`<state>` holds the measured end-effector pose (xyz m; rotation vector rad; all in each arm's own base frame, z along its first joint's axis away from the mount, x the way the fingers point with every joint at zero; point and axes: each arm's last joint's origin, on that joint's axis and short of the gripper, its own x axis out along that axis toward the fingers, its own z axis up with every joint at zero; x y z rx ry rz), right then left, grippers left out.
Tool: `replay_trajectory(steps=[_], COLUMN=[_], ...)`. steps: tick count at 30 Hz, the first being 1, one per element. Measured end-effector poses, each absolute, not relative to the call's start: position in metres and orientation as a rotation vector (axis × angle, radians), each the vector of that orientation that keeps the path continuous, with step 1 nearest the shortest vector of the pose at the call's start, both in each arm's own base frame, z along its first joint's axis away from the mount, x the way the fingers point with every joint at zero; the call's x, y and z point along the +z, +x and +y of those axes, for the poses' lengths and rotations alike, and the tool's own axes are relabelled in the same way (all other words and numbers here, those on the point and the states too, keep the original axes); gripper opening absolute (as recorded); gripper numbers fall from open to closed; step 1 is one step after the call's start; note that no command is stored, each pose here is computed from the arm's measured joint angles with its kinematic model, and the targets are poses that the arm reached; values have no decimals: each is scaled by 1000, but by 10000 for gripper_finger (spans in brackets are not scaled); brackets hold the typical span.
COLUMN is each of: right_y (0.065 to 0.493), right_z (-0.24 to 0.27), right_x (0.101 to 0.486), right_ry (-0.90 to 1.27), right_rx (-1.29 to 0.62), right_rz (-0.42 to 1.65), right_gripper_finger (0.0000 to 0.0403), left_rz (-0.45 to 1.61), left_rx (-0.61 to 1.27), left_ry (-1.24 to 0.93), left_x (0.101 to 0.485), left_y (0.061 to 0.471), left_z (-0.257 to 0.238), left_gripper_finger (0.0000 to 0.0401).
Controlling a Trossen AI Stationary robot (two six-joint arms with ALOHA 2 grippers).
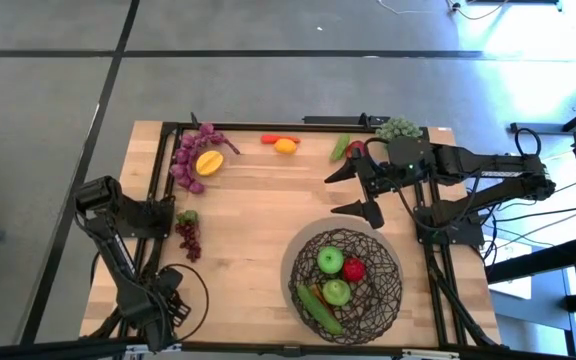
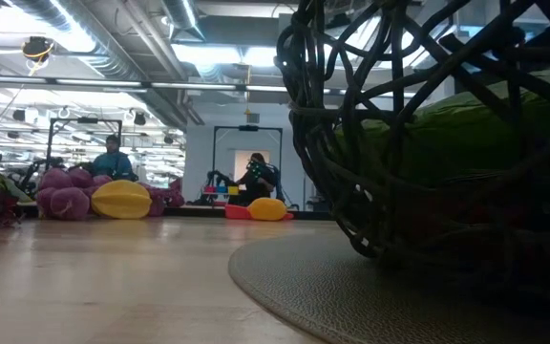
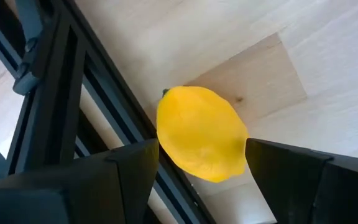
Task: Build produce basket
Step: Put the bottom yellow lemon into the wire basket
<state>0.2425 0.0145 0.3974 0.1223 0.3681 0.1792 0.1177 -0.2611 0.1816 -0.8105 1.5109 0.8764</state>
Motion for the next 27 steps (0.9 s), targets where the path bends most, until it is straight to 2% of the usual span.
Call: replay_trajectory(steps=[9,27], right_y=[243,243], right_z=[15,15], right_x=[398,398], right_ry=[119,119], right_rx=[180,180], right_rz=[366,365], right_gripper_finger=[365,365], left_rz=[1538,1567], left_rx=[778,822], left_ry=[-765,-719], left_x=[181,166], left_y=[120,122], left_z=[-263,-266], left_gripper_finger=[234,234])
